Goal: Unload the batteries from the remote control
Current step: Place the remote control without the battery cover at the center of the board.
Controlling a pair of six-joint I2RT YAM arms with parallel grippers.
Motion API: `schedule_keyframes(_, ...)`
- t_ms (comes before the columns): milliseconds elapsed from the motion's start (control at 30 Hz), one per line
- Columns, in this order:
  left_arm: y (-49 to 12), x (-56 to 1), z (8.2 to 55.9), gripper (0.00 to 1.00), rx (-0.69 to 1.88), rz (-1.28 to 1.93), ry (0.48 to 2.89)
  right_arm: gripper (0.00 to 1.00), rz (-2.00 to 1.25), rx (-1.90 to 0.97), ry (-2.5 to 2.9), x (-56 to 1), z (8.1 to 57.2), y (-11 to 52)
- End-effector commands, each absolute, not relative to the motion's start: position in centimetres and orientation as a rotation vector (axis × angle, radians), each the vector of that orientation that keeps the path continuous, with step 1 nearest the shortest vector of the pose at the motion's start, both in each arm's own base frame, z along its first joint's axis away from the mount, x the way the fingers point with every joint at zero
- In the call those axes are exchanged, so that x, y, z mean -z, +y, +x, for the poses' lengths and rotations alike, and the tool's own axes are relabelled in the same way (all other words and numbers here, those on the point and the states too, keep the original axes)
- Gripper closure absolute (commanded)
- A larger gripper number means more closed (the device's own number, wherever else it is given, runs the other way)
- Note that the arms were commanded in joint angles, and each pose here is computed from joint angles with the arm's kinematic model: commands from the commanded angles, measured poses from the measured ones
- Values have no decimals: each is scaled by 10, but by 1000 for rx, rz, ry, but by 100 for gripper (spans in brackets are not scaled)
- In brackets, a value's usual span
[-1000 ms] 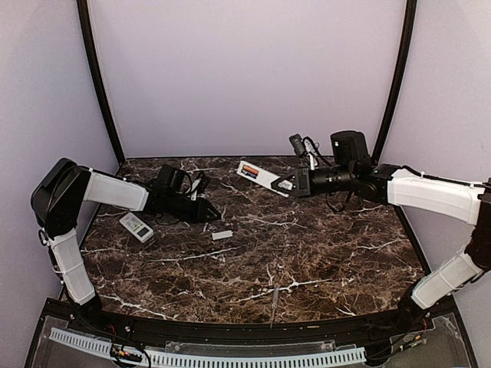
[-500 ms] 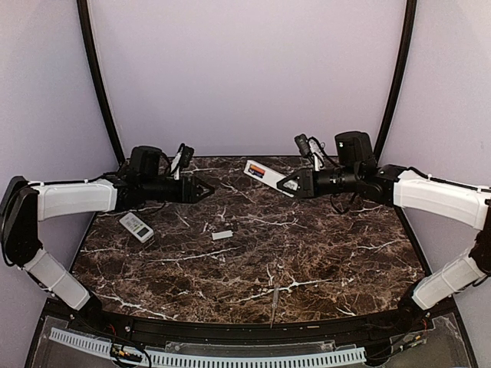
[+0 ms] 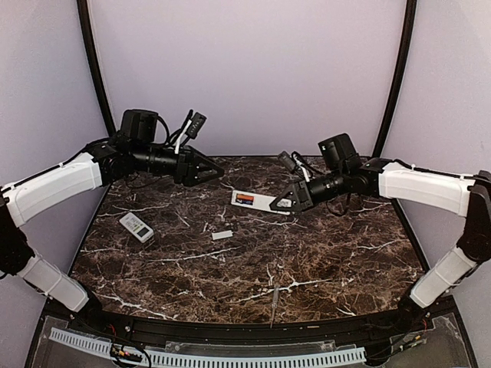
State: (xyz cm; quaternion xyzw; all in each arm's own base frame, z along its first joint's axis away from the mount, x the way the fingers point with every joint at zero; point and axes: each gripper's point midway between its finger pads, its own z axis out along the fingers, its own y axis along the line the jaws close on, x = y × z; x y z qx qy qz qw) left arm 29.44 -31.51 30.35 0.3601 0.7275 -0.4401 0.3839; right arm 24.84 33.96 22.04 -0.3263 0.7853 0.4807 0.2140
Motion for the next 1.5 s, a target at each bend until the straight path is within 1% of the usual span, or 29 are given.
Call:
schedule_keyframes(0,-318,-267,281,28,1107,1035,1953,100,-990,-1456,2230,-209,234,351)
schedule_keyframes(200,-323,-256,276,28,1197,995,1964,100,-1064,-1521,2324,-176,221,361)
schedule_keyframes(367,-324,-246,278,28,1209,974,1997,100,-1077,-1533,2386,-150,229,370)
schedule_keyframes(633,-329,-227,283,29,1225,949,2065,100,-1105,-1591,2453,-119,229,381)
schedule_keyframes(967,-341,-213,286,29,1278,916,2124,100,-1093,-1611,2501,-96,231,386)
schedule_keyframes(1133,-344,-192,291,30,1271,884,2208,96,-1066,-1648,2515,-86,232,389)
schedule_keyframes(1300,-347,-185,293,30,1288,858,2239,92,-1050,-1595,2546,-73,235,387)
schedule_keyframes(1467,-352,-173,295,30,1321,824,2290,85,-995,-1578,2565,-61,241,380)
